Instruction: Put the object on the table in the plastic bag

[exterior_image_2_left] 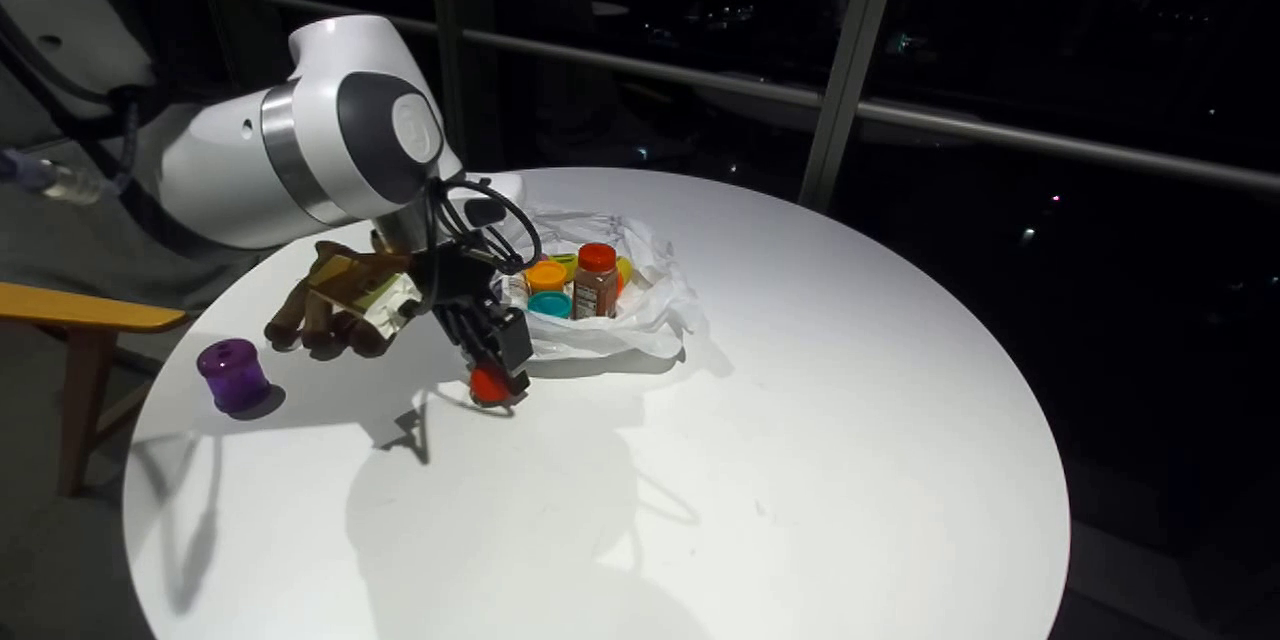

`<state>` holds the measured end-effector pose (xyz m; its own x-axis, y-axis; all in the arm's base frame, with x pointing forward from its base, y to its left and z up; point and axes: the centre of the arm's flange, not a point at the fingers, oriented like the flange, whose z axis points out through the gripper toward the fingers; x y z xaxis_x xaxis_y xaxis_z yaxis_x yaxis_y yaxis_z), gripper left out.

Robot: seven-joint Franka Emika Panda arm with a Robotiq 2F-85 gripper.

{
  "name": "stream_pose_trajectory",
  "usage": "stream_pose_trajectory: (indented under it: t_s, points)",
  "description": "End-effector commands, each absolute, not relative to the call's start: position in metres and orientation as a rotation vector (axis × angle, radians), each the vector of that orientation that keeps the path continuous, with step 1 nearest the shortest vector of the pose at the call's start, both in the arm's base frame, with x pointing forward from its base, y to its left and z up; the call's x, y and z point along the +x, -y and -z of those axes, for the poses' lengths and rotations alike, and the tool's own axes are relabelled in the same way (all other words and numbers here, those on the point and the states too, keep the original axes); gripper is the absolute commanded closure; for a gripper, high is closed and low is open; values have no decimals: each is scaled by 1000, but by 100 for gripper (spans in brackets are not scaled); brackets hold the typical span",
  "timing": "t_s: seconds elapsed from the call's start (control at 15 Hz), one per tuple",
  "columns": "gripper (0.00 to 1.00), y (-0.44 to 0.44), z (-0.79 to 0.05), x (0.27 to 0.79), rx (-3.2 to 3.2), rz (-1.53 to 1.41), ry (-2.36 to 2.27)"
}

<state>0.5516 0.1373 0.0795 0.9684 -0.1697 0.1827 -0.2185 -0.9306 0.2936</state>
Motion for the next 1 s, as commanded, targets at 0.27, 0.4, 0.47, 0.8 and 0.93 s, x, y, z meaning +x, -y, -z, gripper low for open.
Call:
stream_pose_trajectory:
  t_s: [0.27, 0.4, 0.47, 0.8, 0.93]
  points:
    - [74, -160, -139, 526, 2750, -149, 445]
    - [74, -178, -164, 536, 2736, -191, 523]
    - [74, -188, -177, 544, 2740, -233, 557]
    - [74, -215, -217, 630, 2774, -533, 732]
    - [74, -211, -206, 661, 2727, -593, 794]
